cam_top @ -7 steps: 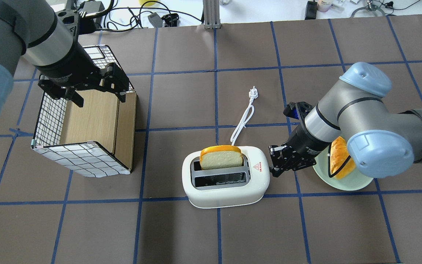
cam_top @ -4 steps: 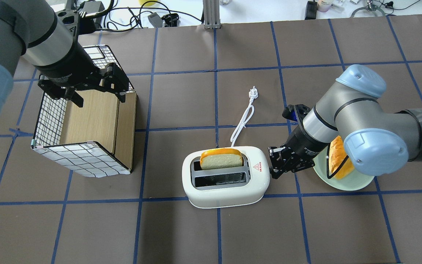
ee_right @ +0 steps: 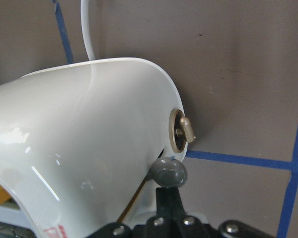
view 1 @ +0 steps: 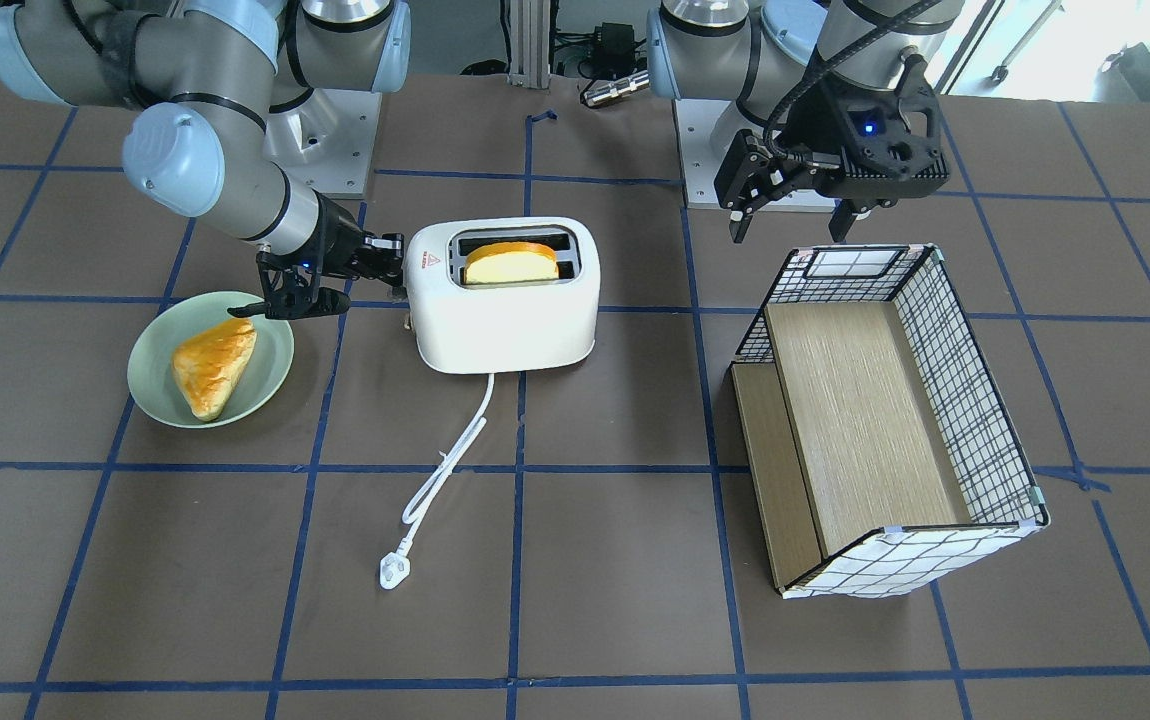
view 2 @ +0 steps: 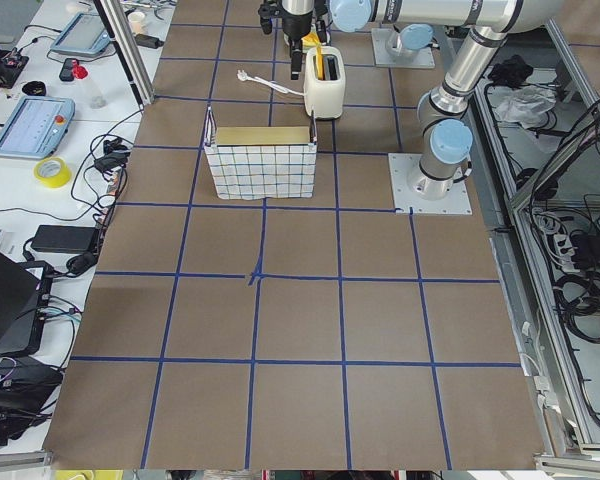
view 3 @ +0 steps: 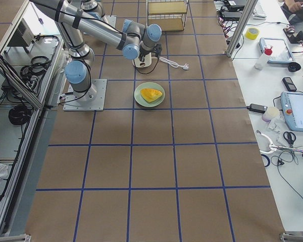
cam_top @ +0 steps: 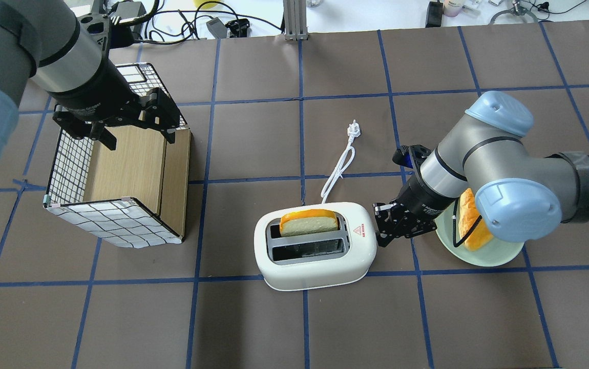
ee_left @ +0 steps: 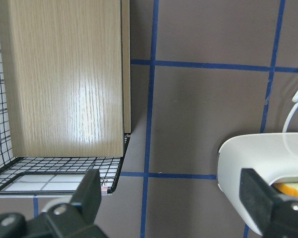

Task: Press toaster with right arm
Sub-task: 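Press the toaster lever downward with the right gripper, then lift the right gripper up and away from the toaster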

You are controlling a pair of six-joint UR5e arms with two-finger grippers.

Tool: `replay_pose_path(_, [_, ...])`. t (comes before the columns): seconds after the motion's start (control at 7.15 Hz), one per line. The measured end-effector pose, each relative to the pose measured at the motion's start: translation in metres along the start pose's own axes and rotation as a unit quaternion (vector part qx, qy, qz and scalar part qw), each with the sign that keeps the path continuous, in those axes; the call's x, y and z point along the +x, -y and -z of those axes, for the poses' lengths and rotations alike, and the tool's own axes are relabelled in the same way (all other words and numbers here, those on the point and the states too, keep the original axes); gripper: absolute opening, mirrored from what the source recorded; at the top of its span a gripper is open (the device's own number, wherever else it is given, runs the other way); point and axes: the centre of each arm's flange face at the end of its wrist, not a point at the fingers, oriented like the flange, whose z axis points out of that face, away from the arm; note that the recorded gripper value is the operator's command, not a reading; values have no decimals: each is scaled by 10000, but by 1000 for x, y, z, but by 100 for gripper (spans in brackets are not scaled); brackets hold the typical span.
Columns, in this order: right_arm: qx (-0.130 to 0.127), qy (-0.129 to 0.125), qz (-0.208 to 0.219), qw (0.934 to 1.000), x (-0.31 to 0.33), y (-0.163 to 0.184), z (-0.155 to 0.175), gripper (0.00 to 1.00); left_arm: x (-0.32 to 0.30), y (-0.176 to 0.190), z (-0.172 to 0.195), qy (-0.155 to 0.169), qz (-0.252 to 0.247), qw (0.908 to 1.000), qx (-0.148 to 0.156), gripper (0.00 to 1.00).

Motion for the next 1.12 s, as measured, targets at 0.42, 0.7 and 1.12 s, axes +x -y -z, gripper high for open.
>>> replay_pose_path(0.42, [16,0,1,10000,4,7,-7,0,0,0,0,-5,-2,10000,3,100])
replay_pose_path(0.7, [-27,2,-13,10000,7,10,-14,0,0,0,0,-3,-2,10000,2,100])
replay_pose_path(1.12, [-9,-54,-107,9999,9,12,-15,0,0,0,0,-4,0,10000,0,100])
